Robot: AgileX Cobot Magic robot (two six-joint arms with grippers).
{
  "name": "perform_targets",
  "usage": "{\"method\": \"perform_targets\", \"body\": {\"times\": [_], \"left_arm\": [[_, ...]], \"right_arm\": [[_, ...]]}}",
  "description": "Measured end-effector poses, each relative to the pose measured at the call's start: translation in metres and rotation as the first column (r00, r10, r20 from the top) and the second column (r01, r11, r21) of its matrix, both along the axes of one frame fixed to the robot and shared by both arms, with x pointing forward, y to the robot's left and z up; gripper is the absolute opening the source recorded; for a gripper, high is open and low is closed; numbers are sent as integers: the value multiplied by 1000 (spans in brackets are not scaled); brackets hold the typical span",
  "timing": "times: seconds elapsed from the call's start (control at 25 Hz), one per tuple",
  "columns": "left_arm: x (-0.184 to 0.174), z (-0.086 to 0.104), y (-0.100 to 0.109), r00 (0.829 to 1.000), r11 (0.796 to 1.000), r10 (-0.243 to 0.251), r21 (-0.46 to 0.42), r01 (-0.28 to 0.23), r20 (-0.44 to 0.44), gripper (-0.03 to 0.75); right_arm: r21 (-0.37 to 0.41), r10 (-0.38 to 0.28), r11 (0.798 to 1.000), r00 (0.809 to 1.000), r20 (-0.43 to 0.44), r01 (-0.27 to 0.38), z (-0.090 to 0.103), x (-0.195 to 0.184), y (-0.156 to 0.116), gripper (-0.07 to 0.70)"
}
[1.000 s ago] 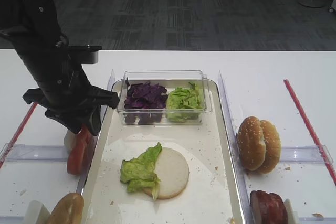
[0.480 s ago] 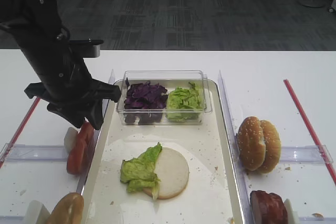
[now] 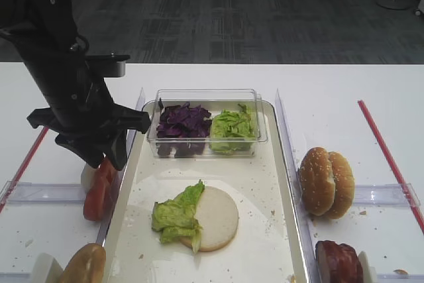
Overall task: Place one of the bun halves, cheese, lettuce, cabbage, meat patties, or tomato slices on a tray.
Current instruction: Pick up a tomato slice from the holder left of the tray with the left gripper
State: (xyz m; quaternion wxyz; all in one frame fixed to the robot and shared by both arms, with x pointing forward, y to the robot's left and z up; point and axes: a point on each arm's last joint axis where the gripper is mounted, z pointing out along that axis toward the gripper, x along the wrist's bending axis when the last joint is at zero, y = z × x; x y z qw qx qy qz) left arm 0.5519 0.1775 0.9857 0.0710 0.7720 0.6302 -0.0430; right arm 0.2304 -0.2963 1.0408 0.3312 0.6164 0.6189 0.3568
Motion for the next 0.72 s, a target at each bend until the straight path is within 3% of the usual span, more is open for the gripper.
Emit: {"method": "perform_targets", "body": {"times": [0.72], "left_arm": [[2,0,-2,1000,1000,10,-18,-10,18,260]], "right_arm": [[0,0,1000,1000,1,0,0,0,0,193]]}}
